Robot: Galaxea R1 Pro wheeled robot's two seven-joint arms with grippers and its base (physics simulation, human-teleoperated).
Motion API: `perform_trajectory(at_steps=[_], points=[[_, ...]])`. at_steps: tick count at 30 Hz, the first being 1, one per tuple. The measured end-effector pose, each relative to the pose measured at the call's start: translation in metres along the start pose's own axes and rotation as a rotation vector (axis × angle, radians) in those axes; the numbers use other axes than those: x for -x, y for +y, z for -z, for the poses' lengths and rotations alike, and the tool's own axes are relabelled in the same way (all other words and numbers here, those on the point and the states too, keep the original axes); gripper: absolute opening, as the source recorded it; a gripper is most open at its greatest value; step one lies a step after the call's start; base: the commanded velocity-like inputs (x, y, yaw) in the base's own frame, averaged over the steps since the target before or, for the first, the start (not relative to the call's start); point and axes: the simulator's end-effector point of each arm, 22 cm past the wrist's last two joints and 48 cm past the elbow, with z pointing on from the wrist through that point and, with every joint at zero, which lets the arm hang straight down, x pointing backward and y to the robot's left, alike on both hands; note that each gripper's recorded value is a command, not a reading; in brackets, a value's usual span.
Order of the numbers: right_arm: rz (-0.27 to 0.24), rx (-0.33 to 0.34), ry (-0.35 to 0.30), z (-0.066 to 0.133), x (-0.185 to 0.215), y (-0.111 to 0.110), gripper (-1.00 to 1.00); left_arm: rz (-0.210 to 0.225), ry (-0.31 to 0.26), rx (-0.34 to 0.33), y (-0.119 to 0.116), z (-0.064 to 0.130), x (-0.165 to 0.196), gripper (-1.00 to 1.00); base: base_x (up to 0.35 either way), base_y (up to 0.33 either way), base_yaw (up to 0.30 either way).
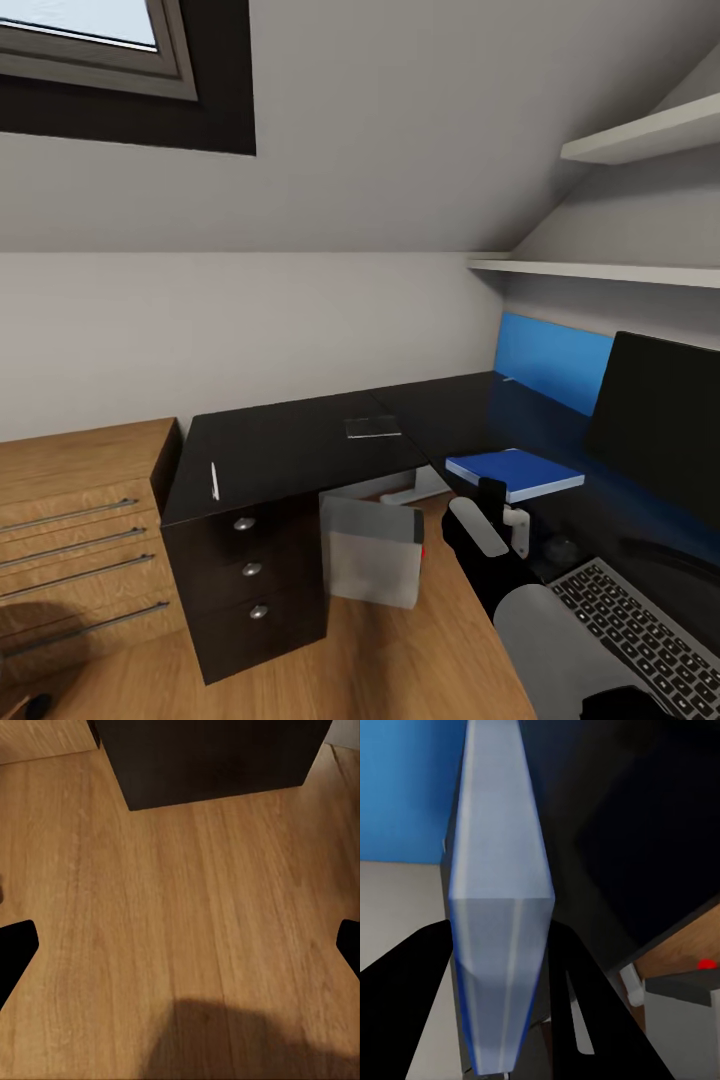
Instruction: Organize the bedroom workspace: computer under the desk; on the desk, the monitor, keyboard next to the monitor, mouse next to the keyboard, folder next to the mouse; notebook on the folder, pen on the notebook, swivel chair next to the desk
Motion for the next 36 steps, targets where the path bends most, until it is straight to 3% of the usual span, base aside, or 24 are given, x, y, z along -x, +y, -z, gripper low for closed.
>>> perform_trajectory(at_steps=[10,11,30,36], points=[[0.0,0.0,-0.001,-0.0003,0.0003,0.0,-1.0,0.0,-0.001,-0.001,-0.0002,-0.0001,0.0004,1.0,0.004,0.0,0.0],[0.0,0.0,-0.001,-0.0003,0.0003,0.0,1.0,-0.001,-0.001,-0.001,-0.0002,-0.0001,0.0004,1.0,0.0,0.0,0.0],[0.0,0.001,0.0,-0.0001,0.0003,0.0007,1.0,0.0,-0.001,-0.002,-0.0005,-0.0001,0.0004,1.0,0.0,0.0,0.0],[0.002,0.004,0.001,0.0001,-0.0008,0.0011,1.0,0.0,0.0,-0.003,-0.0007,-0.0004,0.0002,1.0,-0.207,0.0,0.0]])
